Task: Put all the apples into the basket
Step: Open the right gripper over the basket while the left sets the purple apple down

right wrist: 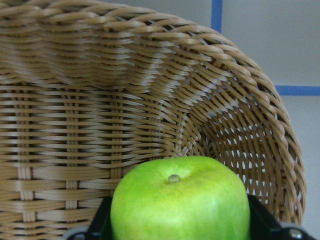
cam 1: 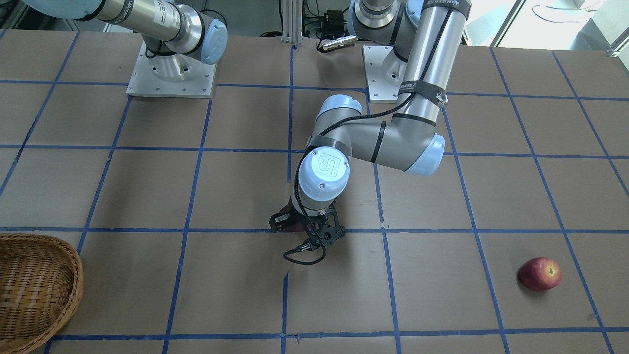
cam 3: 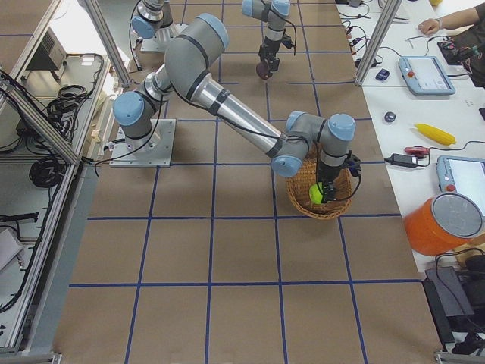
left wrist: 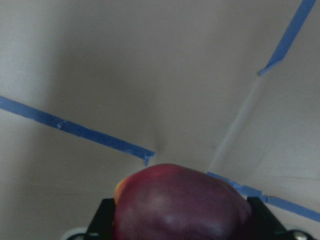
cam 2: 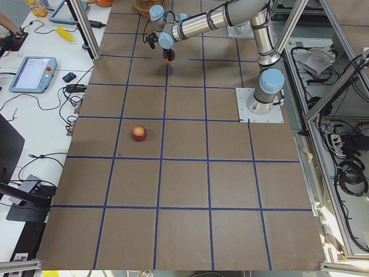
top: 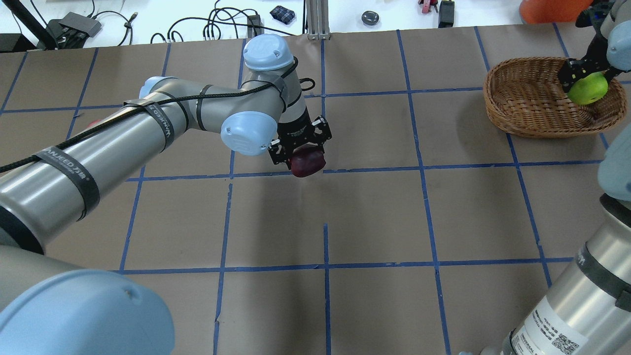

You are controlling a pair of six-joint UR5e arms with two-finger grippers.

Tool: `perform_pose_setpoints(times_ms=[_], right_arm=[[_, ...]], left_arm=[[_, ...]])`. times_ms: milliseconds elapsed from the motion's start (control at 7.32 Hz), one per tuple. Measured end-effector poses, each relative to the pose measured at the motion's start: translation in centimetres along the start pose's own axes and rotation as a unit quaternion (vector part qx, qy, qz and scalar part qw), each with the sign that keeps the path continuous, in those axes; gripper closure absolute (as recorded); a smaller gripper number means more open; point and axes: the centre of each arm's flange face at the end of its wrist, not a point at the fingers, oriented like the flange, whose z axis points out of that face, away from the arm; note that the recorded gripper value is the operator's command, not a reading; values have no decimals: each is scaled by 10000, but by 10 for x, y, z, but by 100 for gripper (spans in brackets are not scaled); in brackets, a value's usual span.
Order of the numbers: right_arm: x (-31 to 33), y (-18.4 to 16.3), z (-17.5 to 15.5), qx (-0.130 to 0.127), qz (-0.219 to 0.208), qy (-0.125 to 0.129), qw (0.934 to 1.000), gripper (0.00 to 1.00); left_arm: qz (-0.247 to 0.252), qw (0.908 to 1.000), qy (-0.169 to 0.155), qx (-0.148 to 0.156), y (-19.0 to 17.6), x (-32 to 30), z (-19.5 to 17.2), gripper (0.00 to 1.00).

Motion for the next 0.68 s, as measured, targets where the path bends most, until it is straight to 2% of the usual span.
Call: perform_pose_setpoints(times_ms=[410, 683], right_arm=[[6, 0, 4, -18, 31, -3, 10000, 0], [-20, -3, -37, -57, -43, -88, 9999, 0]], left_arm=[[-6, 9999, 150, 37, -1, 6, -9, 0], [-111, 9995, 276, 134, -15, -4, -32, 0]])
